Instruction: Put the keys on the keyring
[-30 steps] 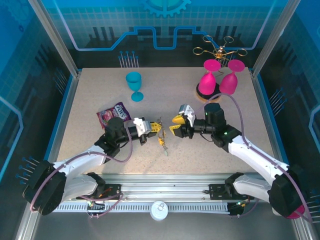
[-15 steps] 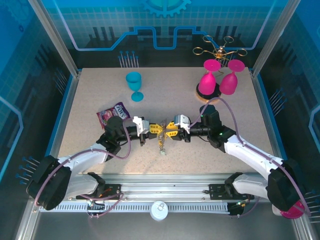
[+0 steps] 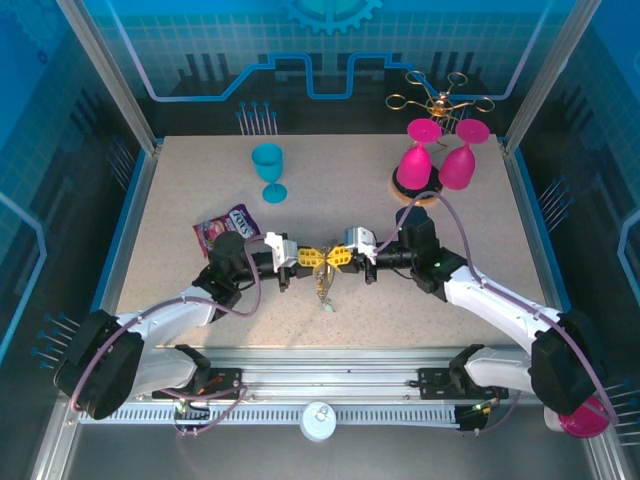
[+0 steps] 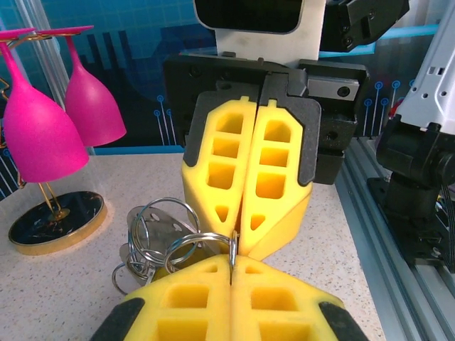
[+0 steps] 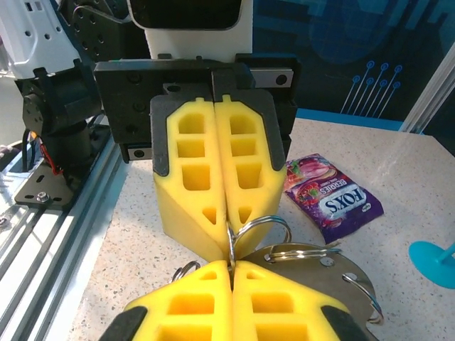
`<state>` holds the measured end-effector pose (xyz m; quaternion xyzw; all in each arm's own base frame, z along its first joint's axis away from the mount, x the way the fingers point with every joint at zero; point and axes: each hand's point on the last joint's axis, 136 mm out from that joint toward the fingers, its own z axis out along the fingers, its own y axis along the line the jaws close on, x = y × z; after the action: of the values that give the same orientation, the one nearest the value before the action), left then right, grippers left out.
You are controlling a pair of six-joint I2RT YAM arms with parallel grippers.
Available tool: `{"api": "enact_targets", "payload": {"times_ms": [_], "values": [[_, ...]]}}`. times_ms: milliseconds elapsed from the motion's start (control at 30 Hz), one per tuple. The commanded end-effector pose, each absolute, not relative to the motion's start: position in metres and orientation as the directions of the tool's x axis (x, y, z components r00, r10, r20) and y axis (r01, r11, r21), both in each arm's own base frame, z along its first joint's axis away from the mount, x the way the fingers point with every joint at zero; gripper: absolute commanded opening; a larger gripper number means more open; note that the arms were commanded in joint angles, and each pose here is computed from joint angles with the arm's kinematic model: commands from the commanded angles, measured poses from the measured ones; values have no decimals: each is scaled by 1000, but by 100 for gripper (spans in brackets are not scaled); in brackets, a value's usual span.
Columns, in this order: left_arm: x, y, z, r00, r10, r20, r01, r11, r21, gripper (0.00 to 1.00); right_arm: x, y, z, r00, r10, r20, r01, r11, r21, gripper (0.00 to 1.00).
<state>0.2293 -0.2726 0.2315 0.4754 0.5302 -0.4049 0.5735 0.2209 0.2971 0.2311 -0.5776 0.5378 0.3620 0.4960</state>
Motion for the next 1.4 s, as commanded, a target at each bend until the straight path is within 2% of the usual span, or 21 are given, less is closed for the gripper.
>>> {"api": "enact_targets", "payload": {"times_ms": [0, 67, 133, 367, 433, 533, 600, 667, 800, 933, 1067, 1133, 1233, 1333, 1367], "values": [[237, -273, 242, 125, 34, -992, 957, 260, 130, 11, 218, 303, 246, 219, -263, -939, -971, 36, -237, 0], [242, -273, 235, 110, 97, -989, 954, 269, 133, 15, 217, 300, 243, 230, -320, -919, -968, 18, -249, 0], [244, -273, 228, 93, 173, -981, 956, 260, 136, 14, 216, 298, 241, 247, -395, -885, -964, -5, -267, 0], [242, -275, 215, 107, 361, -926, 961, 203, 190, 5, 207, 301, 229, 303, -624, -720, -950, -137, -281, 0], [243, -276, 214, 100, 380, -919, 963, 195, 186, 0, 206, 305, 228, 320, -656, -683, -945, -166, -283, 0], [239, -277, 219, 117, 354, -928, 964, 185, 192, 0, 210, 308, 240, 267, -600, -754, -961, -105, -257, 0], [234, -278, 225, 145, 303, -942, 963, 174, 204, 0, 213, 308, 244, 222, -513, -829, -972, -47, -231, 14], [229, -279, 233, 170, 245, -955, 963, 163, 213, 0, 214, 305, 243, 200, -439, -876, -976, -12, -217, 21], [221, -282, 243, 195, 168, -966, 967, 130, 218, 0, 216, 303, 235, 181, -392, -902, -980, 9, -201, 23], [213, -283, 250, 214, 106, -971, 969, 100, 225, 0, 220, 303, 231, 179, -378, -908, -980, 16, -200, 16], [211, -284, 251, 205, 91, -975, 973, 85, 212, 0, 219, 301, 229, 181, -357, -917, -979, 22, -202, 0], [215, -285, 248, 190, 108, -976, 975, 97, 200, 0, 220, 299, 233, 193, -361, -912, -976, 21, -216, 0], [227, -283, 239, 162, 186, -969, 972, 140, 190, 20, 221, 296, 233, 208, -438, -875, -972, 5, -234, 0], [230, -283, 227, 121, 296, -948, 980, 115, 161, 22, 221, 293, 219, 231, -585, -778, -966, -40, -257, 0], [230, -282, 224, 115, 327, -938, 982, 103, 156, 19, 220, 293, 212, 246, -633, -734, -962, -66, -265, 0]]}}
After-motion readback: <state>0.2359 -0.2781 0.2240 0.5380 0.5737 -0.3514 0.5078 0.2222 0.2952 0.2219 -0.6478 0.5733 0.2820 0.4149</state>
